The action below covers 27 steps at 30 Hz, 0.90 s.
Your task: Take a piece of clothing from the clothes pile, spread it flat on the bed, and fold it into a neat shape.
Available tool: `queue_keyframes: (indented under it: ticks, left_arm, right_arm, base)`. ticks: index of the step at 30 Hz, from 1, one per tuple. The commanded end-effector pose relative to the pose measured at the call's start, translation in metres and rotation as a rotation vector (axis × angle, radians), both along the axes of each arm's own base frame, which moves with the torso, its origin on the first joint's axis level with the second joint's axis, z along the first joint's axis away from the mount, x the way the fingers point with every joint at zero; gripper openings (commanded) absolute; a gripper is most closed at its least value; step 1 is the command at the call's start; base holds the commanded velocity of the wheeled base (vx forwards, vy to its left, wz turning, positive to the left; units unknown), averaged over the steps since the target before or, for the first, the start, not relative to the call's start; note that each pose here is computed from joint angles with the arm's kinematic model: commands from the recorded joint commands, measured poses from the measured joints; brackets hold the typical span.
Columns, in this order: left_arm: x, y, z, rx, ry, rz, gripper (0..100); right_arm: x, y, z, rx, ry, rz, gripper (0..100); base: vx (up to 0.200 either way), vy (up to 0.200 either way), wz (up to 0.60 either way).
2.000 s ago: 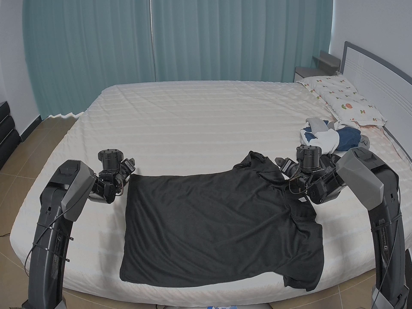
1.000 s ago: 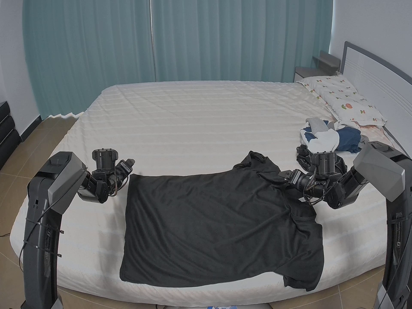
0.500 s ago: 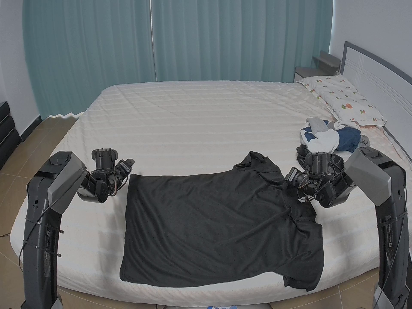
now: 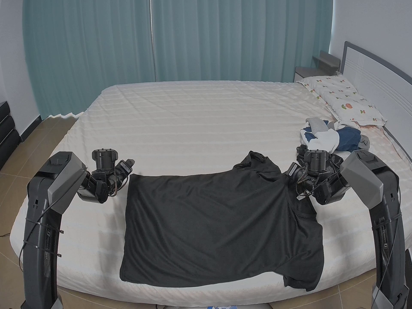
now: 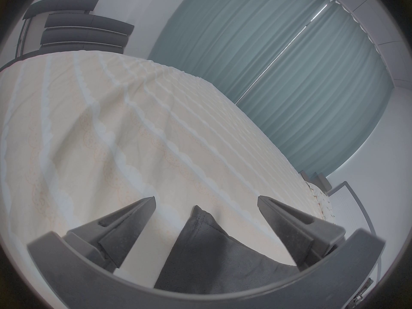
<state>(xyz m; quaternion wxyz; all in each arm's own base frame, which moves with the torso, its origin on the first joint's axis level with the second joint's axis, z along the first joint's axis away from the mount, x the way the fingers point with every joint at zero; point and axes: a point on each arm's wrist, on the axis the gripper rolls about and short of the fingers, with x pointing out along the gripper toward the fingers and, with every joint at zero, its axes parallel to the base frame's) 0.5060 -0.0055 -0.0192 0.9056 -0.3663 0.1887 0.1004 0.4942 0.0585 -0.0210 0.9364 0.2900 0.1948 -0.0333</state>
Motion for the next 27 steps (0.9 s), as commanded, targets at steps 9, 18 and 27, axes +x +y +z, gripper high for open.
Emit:
queue_keyframes:
  ticks: [9, 18, 27]
  left_arm:
    - [0.0, -0.001, -0.002, 0.0, 0.005, -0.002, 100]
    - [0.0, 0.0, -0.002, 0.0, 0.005, -0.001, 100]
    - [0.0, 0.0, -0.002, 0.0, 0.005, -0.001, 100]
  right_arm:
    - [-0.002, -0.011, 0.01, 0.005, -0.033, -0.019, 100]
    - [-0.058, -0.017, 0.027, 0.006, 0.014, 0.176, 100]
    - [-0.094, -0.022, 0.018, -0.102, 0.09, 0.385, 100]
  base:
    - [0.0, 0.0, 0.0]
    - [0.0, 0.0, 0.0]
    - [0.0, 0.0, 0.0]
